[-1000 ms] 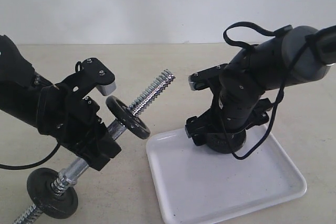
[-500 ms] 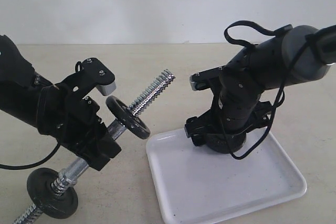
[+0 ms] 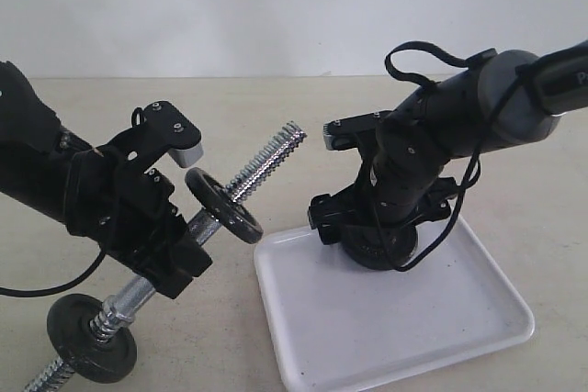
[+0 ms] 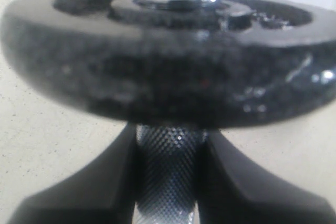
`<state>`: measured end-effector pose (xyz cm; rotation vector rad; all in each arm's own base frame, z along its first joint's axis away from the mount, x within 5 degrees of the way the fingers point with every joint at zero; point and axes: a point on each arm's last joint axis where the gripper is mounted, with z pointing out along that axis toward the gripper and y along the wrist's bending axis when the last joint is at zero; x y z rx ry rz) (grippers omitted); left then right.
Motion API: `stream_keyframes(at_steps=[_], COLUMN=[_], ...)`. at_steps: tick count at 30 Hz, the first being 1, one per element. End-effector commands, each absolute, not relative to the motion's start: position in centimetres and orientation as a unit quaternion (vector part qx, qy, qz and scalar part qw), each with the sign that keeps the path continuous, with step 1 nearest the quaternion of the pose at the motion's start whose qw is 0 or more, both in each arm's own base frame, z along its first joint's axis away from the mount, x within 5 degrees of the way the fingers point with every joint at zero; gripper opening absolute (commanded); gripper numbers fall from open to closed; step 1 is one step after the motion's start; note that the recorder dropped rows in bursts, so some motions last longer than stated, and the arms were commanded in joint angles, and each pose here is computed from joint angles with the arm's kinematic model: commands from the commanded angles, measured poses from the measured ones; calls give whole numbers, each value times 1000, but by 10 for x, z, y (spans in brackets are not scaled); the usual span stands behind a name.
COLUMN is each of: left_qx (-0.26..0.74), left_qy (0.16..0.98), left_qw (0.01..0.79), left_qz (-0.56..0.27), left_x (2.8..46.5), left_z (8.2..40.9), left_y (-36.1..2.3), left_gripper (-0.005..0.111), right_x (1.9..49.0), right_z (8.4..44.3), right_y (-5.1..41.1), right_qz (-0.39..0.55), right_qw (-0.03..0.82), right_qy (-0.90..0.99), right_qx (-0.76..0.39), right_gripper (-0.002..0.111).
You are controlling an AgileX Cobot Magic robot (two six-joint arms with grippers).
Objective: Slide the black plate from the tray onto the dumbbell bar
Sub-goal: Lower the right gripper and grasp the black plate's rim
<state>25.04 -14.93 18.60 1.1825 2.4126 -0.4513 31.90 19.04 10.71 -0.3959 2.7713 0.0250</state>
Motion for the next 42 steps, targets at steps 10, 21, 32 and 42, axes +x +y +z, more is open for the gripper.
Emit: stream_keyframes(at_steps=[10,21,32,42], left_qx=[388,388,388,388], left_qy=[864,864,864,864], left_qw=[266,266,266,266], left_qz=[-179,-179,-179,-179], left_x=[256,256,256,256], left_z=[212,212,212,212], left_y=[-154,-154,-154,-154], left_gripper=[4,4,4,4], right_x=[293,287,290,291], right_z=[67,67,66,66], right_y=[165,161,166,169], right_qz=[-106,-121,-96,-81], right_qw=[12,-21,-4,4], right_qy=[981,981,984,986], right_qx=[-162,-151,-149,-147], right_gripper=[101,101,101,101])
